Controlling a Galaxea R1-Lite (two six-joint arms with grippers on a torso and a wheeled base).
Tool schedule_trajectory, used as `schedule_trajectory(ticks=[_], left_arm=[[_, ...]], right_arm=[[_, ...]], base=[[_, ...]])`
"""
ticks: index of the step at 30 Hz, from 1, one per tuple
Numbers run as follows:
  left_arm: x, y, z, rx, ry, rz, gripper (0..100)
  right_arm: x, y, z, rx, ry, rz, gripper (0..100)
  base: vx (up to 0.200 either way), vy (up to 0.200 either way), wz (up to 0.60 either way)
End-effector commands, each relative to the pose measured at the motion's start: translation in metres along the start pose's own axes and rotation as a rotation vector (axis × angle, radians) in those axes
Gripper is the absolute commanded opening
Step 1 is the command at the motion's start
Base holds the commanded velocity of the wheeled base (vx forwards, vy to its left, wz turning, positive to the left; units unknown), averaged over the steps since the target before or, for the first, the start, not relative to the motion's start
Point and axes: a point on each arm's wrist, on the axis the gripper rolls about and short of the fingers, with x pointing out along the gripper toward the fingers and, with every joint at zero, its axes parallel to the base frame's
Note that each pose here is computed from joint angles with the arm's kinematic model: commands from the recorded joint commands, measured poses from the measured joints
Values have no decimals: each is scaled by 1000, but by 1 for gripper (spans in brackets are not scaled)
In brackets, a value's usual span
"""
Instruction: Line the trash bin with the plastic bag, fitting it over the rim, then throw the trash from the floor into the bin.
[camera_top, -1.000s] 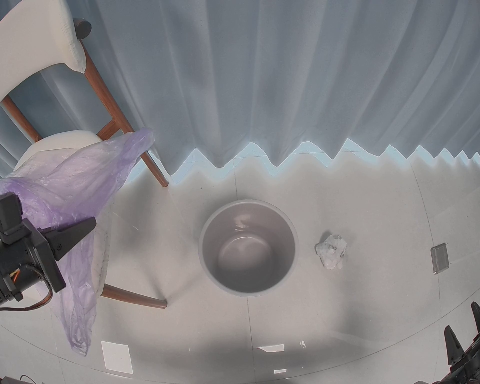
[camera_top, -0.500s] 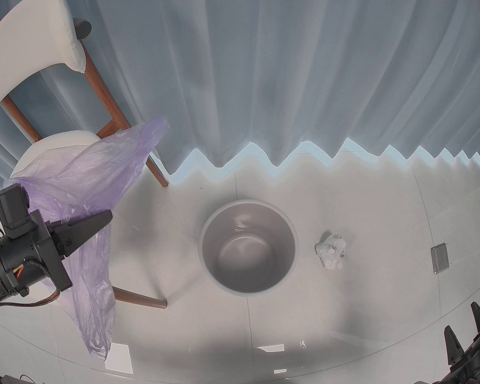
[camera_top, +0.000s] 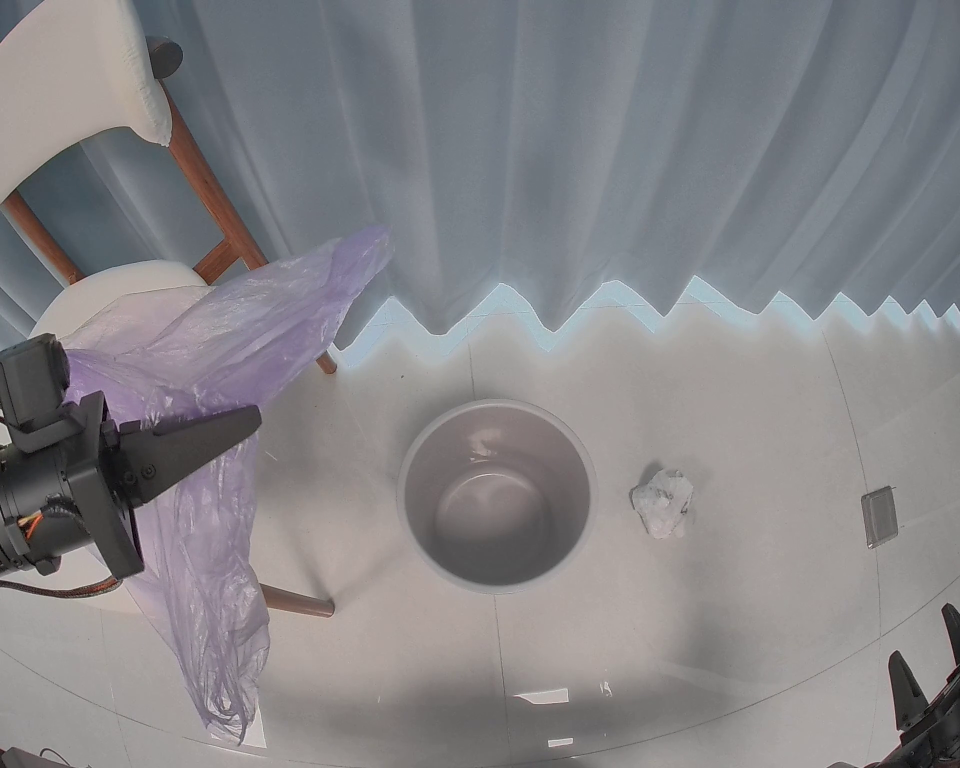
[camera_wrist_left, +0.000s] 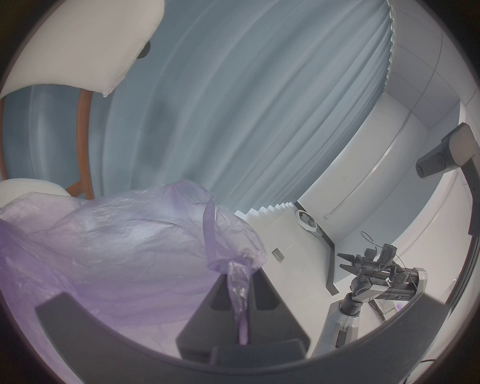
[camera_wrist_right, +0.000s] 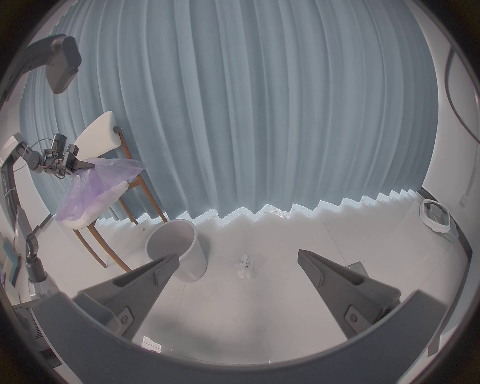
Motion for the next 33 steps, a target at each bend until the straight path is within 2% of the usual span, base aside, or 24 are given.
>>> schedule_trajectory(ticks=[1,17,33], left_arm=[[6,1,3,-1,7,-26,0],[33,4,21,11,-2,-60,0],[59,-11,35,23,-10,-168,0]], right_arm=[[0,0,-5,0,0,1,100],[0,0,-5,0,0,1,100],[0,0,-5,0,0,1,100]], base=[[0,0,0],[0,0,0],[0,0,0]])
